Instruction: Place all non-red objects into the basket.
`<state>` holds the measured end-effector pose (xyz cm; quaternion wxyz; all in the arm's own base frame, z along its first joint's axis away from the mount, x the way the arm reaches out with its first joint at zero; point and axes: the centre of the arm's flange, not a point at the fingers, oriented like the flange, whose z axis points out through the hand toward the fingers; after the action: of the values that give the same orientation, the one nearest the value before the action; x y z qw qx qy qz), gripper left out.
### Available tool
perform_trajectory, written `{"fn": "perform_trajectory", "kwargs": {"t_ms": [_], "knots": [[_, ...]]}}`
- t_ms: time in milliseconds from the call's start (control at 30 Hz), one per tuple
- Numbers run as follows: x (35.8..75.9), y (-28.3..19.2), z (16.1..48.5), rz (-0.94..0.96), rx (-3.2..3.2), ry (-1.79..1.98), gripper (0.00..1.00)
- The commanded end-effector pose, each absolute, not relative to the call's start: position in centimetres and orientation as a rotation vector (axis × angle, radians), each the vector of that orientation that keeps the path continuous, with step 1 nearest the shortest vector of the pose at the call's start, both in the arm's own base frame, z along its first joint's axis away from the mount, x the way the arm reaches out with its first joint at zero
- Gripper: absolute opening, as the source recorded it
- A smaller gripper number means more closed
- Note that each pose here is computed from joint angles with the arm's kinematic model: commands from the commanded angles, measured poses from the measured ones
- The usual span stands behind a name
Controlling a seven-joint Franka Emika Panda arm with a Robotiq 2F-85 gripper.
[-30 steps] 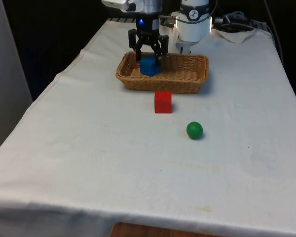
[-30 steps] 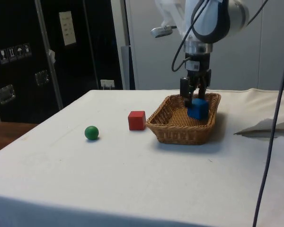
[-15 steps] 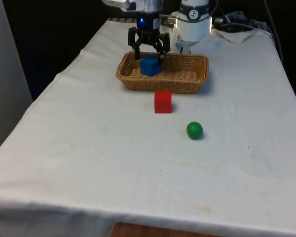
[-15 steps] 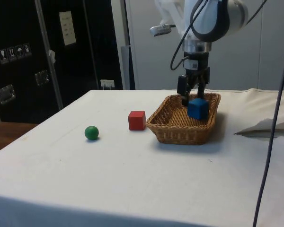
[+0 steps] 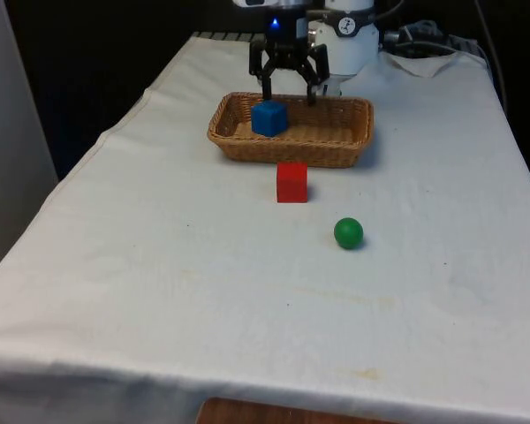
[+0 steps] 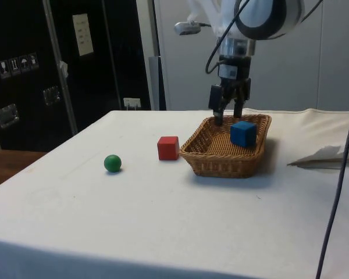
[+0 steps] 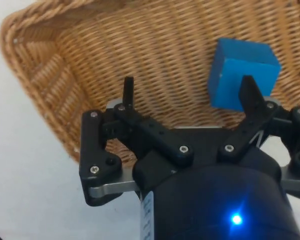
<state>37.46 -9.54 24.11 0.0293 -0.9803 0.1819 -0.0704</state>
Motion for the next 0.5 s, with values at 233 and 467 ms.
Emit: {"fn": "perform_trajectory", "kwargs": {"t_ms": [233, 467], "knots": [[39.3, -7.7, 25.9, -0.23, -3.023, 0.524, 1.0], [40.8, -6.0, 27.3, -0.246, -3.018, 0.492, 1.0]]}}
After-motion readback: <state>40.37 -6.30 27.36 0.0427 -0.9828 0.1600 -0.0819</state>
